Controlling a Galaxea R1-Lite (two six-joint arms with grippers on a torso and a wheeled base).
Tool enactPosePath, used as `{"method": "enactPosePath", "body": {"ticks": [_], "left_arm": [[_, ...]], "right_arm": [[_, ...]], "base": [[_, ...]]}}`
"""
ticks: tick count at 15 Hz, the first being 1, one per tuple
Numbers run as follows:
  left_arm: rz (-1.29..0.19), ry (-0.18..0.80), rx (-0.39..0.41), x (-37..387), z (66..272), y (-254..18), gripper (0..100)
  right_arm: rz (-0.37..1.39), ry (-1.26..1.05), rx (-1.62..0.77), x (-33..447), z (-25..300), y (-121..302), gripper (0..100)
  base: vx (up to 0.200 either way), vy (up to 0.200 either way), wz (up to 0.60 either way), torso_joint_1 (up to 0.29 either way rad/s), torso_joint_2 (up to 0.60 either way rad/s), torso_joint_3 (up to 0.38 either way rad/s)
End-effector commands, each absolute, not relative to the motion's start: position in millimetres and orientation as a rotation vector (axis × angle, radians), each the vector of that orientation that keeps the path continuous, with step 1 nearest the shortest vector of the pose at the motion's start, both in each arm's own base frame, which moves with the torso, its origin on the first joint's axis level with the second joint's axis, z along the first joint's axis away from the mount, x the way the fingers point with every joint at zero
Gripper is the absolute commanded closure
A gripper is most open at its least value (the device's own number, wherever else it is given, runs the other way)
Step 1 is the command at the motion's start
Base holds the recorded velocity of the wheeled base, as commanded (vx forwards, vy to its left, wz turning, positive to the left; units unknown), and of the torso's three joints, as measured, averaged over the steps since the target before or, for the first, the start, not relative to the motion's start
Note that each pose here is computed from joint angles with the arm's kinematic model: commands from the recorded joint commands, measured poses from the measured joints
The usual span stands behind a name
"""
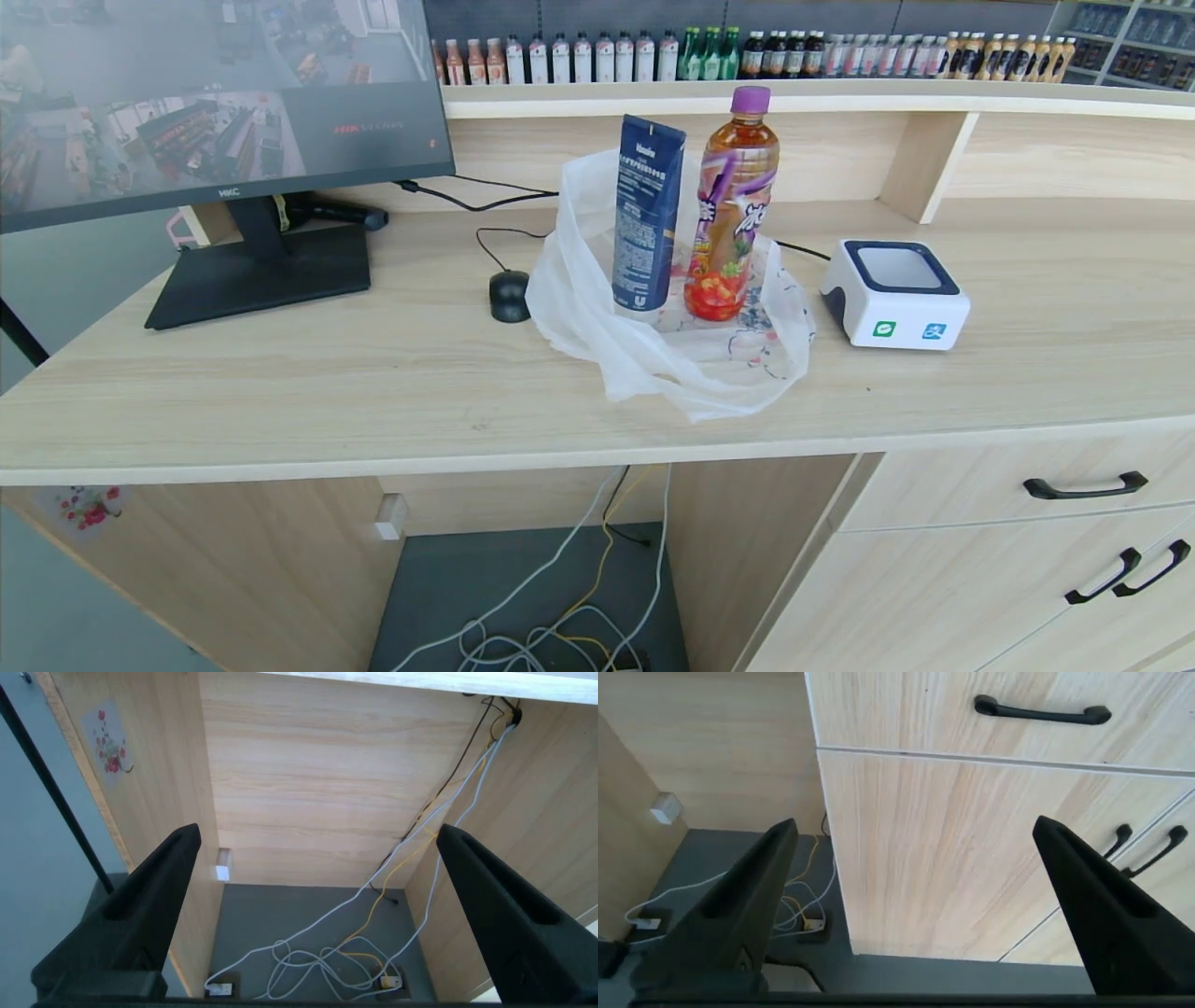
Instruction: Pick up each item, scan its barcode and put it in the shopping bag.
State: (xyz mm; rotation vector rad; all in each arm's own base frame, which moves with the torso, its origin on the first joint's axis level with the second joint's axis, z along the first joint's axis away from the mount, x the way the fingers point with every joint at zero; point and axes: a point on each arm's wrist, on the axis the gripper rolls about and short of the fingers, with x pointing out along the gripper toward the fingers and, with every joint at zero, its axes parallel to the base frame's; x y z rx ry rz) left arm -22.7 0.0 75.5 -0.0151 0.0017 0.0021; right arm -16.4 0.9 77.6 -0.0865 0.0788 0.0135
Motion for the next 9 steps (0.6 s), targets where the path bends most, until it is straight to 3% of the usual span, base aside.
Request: {"method": "enactPosePath", "body": {"ticks": [1,5,8,9], "left_arm": [[0.003,0.002,-0.015,-22.7,75.5,0.0,0],[0.003,0.002,-0.017,-22.7,75.5,0.0,0],[0.003,0.003,-0.02,-22.6,75.5,0.0,0],[0.003,0.002,-0.018,-22.7,75.5,0.0,0]], "right_arm": [[0.04,0.035,-0.085,-19.7,76.8,0.9,0],[0.052,-0.002,-0.026,-22.7,75.8,0.8,0],[0.052,-0.002,-0.025,-22.7,75.8,0.8,0],[0.052,-0.002,-0.026,-22.7,75.8,0.8,0]], "base": [[0.0,0.0,0.0,0.0,0.0,0.0],[0.0,0.0,0.0,0.0,0.0,0.0],[-0.2,0.0,0.0,0.006,0.0,-0.002],[0.0,0.0,0.0,0.0,0.0,0.0]]}}
